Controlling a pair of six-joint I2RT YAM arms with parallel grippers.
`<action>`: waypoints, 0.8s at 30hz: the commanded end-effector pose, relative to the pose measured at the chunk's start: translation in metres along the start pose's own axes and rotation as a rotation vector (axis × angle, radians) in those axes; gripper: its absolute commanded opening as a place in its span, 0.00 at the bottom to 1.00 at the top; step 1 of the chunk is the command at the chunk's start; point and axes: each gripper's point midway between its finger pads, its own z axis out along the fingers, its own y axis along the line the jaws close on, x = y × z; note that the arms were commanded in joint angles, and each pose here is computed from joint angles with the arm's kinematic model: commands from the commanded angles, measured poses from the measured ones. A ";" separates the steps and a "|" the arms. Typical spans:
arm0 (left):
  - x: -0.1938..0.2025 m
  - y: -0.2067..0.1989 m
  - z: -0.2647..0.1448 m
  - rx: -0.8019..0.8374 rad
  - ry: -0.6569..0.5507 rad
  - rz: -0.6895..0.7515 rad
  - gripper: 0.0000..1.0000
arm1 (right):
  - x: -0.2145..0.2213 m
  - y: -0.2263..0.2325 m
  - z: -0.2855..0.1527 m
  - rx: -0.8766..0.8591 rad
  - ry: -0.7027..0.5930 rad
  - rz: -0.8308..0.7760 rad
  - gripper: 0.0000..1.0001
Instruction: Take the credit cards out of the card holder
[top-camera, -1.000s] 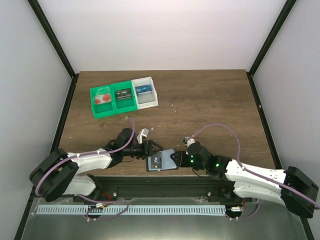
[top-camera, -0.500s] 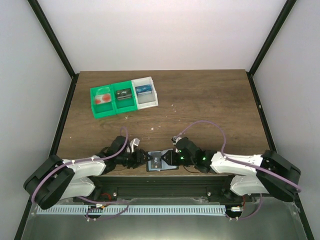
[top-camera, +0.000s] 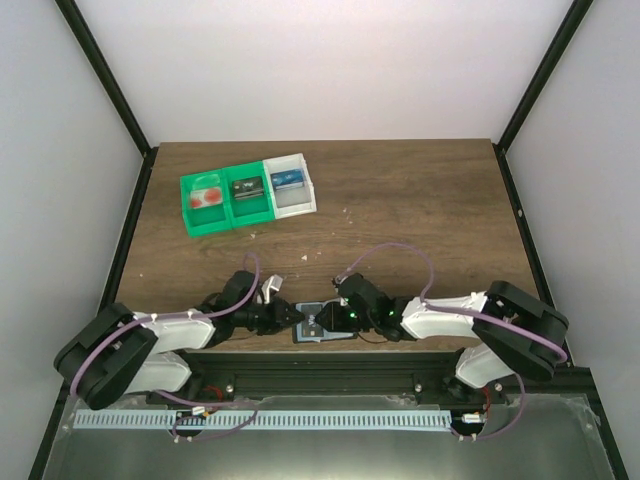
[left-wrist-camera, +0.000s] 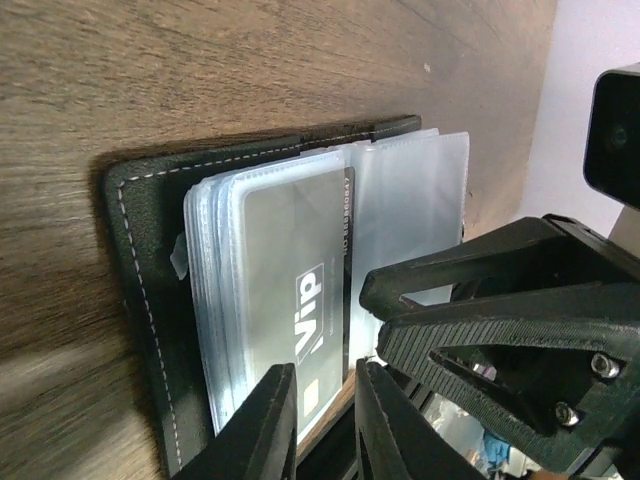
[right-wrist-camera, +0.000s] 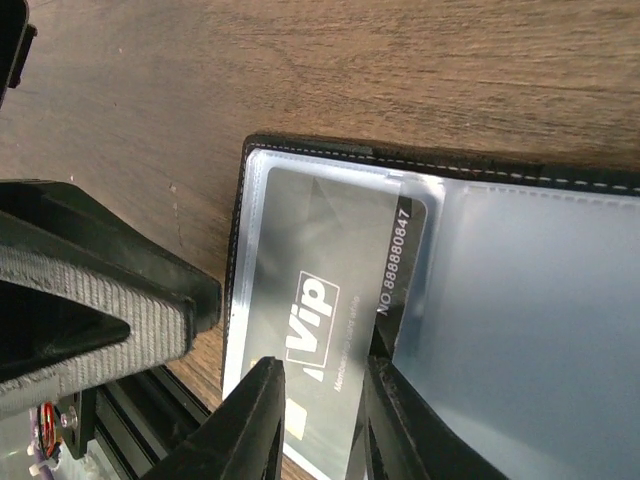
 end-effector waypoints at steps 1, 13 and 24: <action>-0.004 -0.013 0.004 0.056 0.010 0.038 0.16 | -0.015 0.016 0.003 -0.023 -0.029 0.000 0.23; 0.000 0.019 0.012 -0.059 0.029 0.028 0.07 | -0.009 -0.012 0.004 0.080 -0.029 0.018 0.22; 0.000 0.024 0.013 -0.080 0.033 0.032 0.09 | -0.006 -0.006 0.009 0.043 -0.008 0.014 0.22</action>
